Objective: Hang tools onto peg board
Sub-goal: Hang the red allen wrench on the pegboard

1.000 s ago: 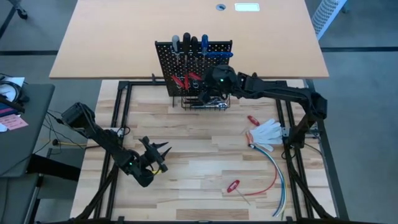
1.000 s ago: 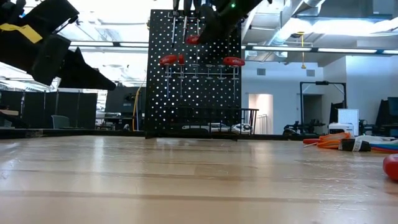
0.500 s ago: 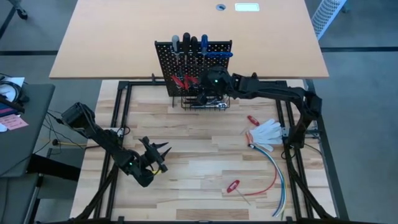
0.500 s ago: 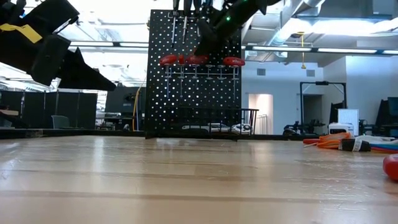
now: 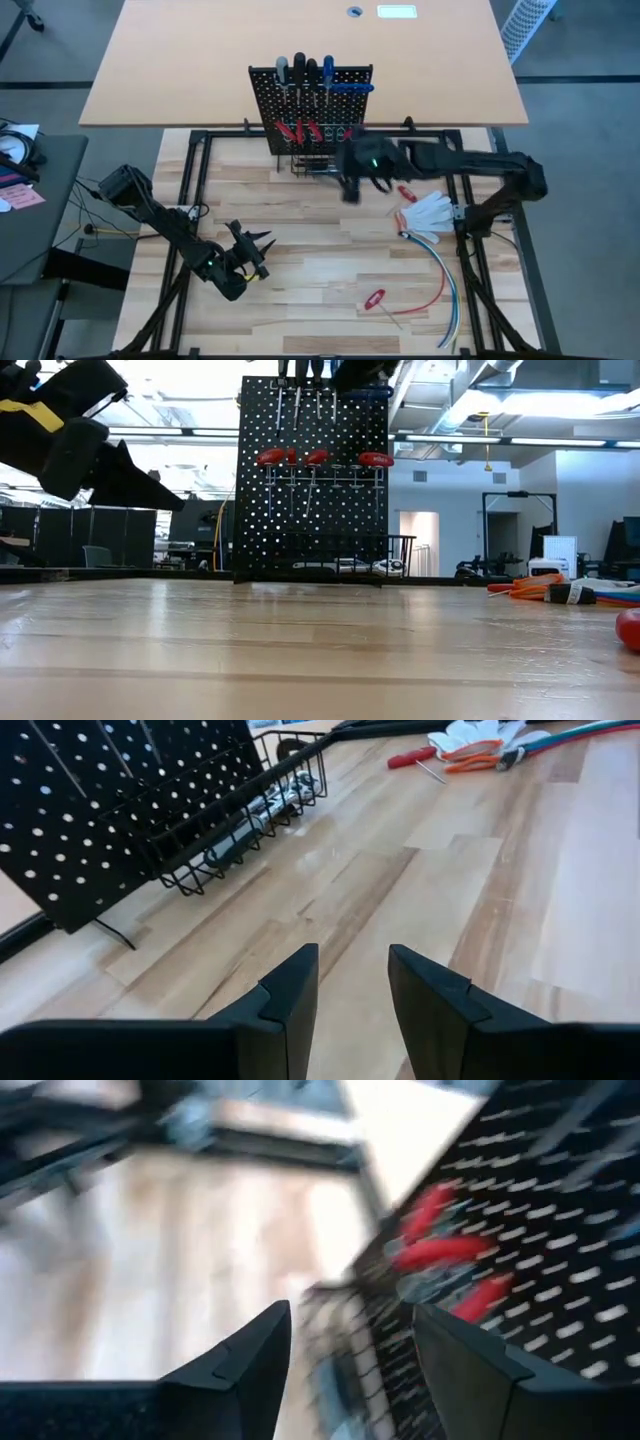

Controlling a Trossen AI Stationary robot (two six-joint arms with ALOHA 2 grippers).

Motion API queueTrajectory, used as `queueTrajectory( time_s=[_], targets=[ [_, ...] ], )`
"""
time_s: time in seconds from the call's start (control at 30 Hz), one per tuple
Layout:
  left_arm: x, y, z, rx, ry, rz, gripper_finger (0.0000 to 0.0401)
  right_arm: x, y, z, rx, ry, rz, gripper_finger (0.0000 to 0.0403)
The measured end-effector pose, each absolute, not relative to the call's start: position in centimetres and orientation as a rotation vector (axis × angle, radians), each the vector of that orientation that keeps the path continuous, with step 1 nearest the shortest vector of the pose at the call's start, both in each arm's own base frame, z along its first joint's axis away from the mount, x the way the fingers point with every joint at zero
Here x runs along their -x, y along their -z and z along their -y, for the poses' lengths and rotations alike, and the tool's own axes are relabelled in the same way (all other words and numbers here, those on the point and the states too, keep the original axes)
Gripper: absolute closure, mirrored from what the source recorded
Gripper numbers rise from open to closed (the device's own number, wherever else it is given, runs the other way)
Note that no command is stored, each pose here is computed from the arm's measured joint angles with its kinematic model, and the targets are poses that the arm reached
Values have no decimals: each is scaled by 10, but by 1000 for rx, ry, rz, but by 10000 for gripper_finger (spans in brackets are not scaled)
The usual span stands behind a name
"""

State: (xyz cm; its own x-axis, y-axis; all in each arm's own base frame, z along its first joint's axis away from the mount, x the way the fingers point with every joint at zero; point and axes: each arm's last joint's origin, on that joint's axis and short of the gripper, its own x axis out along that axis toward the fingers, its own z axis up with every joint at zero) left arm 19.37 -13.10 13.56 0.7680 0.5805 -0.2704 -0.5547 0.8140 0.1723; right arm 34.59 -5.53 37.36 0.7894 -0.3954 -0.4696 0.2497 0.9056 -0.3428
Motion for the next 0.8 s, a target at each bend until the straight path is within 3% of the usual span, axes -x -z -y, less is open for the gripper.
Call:
queueTrajectory(
  time_s=[0.17,0.33,0.5,0.67,0.8],
  targets=[
    [-194,-136,132,-100,-600,-333,284,-315,-359,-15,250,162,-744,194],
    [-206,-141,131,-133,-535,-359,284,-283,-298,-92,82,65,-958,200],
    [-228,-152,124,-169,-354,-372,284,-252,-239,-158,-1,5,-1096,200],
    [-243,-162,114,-211,-236,-331,284,-249,-197,-197,-194,-5,-1280,200],
    [-250,-165,102,-260,-236,-318,284,-270,-169,-206,-396,105,-1396,200]
  ],
)
